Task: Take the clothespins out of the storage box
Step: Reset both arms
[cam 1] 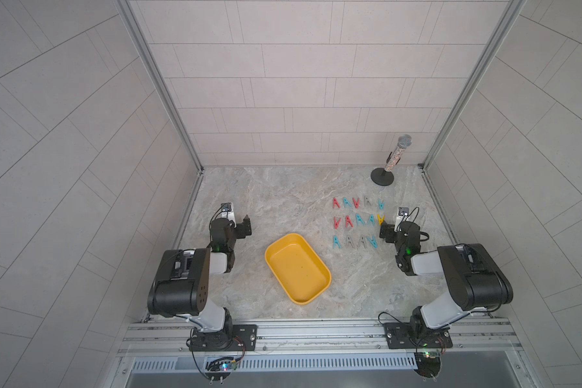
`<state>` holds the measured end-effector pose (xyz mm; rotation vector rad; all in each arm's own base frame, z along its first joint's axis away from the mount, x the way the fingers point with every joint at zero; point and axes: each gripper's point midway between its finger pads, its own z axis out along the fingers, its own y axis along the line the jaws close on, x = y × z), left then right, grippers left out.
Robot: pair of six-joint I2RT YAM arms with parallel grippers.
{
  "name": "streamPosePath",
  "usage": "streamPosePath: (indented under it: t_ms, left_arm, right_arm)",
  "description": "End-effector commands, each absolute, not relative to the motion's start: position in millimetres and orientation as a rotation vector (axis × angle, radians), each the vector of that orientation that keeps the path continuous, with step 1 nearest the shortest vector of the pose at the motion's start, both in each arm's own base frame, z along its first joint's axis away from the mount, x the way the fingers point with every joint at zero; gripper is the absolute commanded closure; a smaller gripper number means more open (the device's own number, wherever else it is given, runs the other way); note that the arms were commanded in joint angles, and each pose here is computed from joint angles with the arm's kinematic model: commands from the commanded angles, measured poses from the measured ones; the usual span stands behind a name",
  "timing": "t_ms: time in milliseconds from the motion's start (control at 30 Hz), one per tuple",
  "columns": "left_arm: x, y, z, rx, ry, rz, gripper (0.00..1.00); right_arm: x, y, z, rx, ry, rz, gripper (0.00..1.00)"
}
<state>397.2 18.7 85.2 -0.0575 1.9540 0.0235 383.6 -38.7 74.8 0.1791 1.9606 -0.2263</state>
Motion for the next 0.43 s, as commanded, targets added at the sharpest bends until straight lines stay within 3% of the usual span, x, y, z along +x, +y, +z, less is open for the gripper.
streamPosePath:
  t_ms: [0, 400]
  left_arm:
    - [396.4, 18.7, 84.8, -0.068, 1.945, 0.024, 0.0]
    - [397.0, 17.3, 84.3, -0.064, 1.952, 0.035, 0.0]
  right_arm:
    - [389.0, -41.8, 90.1, 0.189, 1.898, -0.236, 0.01]
    - [389.3, -41.4, 90.7, 0.189, 1.896, -0.235, 0.0]
